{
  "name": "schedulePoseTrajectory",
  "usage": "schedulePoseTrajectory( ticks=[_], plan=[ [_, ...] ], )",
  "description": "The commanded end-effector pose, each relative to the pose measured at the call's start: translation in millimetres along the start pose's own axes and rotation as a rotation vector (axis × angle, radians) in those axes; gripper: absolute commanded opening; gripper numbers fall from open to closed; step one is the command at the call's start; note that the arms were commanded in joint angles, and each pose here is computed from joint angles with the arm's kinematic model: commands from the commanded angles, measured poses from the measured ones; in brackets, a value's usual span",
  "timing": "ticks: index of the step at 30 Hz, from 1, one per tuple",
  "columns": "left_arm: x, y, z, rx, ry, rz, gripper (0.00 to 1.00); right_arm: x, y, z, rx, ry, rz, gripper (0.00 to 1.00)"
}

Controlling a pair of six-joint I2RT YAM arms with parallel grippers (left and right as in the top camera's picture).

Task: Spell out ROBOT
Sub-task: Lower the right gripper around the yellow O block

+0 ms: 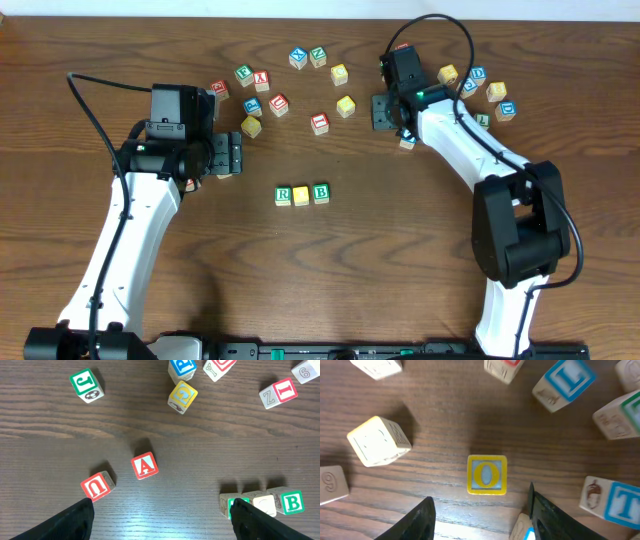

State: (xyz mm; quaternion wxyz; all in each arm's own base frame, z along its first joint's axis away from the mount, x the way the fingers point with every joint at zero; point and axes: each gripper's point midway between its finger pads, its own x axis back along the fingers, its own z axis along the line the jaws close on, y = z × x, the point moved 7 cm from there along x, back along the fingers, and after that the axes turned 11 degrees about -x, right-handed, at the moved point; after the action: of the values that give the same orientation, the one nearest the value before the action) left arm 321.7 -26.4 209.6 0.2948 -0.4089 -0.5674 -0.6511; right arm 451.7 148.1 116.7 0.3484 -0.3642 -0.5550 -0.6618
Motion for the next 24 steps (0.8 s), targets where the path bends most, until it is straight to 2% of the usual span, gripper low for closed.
schedulePoseTrajectory(
  ticks=[1, 10, 24],
  plan=[
    [5, 2, 2, 0.001, 0.013, -0.013, 0.86, -11, -6, -1, 0.015, 0.002, 0.025, 0.54],
    [5, 2, 2, 0.001, 0.013, -0.013, 0.86, -14, -4, -5, -0.033, -0.022, 0.010, 0.48],
    [5, 2, 2, 0.001, 0.013, -0.013, 0.86, -14, 8, -6, -0.095, -0.043, -0.065, 0.45]
  ],
)
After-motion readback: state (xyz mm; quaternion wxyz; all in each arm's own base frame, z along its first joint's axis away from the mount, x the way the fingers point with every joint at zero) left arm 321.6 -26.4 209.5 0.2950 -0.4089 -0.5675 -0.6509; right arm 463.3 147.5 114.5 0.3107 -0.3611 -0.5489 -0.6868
